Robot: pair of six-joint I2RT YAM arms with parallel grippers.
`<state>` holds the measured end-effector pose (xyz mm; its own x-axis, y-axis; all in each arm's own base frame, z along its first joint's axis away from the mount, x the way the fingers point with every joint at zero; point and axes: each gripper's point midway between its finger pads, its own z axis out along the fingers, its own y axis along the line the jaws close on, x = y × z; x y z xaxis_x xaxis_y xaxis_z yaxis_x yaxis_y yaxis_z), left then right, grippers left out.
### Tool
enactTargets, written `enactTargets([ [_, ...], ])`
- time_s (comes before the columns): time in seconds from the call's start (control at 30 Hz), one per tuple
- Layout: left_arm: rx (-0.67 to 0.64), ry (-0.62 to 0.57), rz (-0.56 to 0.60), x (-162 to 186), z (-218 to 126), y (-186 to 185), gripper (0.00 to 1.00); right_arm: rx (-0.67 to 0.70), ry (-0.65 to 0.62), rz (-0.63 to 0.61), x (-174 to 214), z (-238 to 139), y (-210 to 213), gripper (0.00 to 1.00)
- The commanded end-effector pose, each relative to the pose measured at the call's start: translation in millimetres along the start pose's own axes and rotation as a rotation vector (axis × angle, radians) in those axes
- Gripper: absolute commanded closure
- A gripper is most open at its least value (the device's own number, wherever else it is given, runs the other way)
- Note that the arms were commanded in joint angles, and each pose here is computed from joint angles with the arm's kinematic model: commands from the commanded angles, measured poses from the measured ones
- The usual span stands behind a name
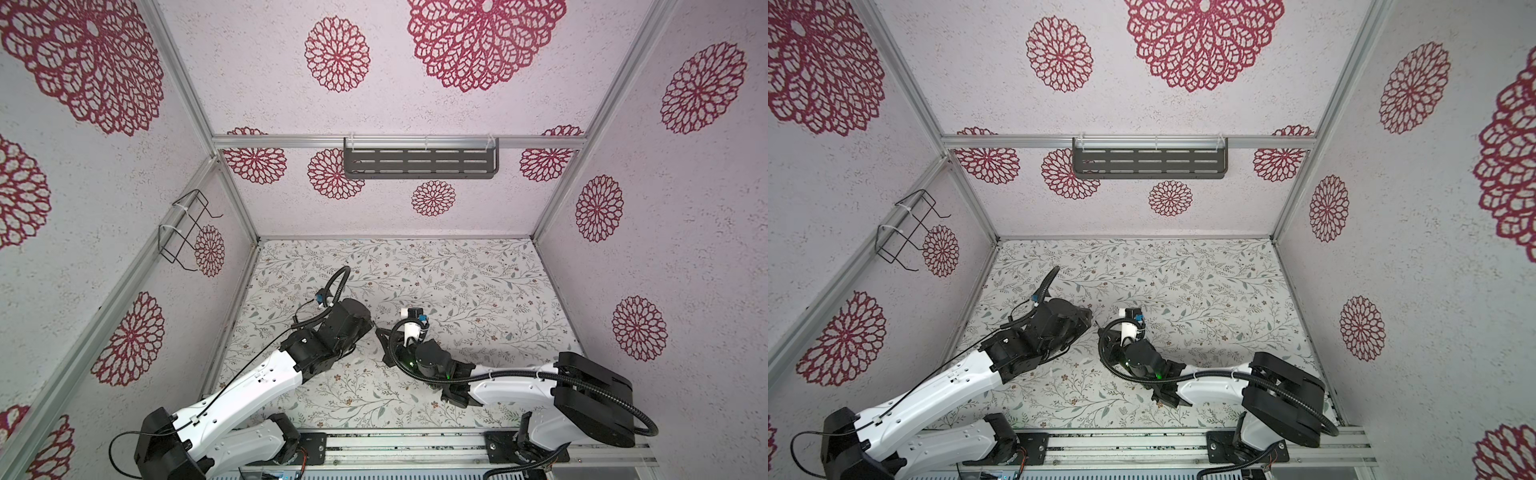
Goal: Unlock with the key
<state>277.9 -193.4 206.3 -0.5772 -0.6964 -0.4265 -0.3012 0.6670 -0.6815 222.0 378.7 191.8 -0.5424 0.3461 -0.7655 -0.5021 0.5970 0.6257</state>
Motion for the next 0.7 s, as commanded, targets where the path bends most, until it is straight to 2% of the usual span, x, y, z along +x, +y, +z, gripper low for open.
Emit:
enactTargets([
  [0.0, 0.034, -0.033, -0.027, -8.8, -1.3, -5.6, 1.0, -0.066, -0.036, -0.013, -14.3, 3.6, 22.1, 1.0],
  [0.67, 0.03, -0.012, -0.035, -4.7, 3.3, -1.7, 1.0, -0.068, -0.052, -0.018, -20.5, 11.3, 24.2, 1.0],
])
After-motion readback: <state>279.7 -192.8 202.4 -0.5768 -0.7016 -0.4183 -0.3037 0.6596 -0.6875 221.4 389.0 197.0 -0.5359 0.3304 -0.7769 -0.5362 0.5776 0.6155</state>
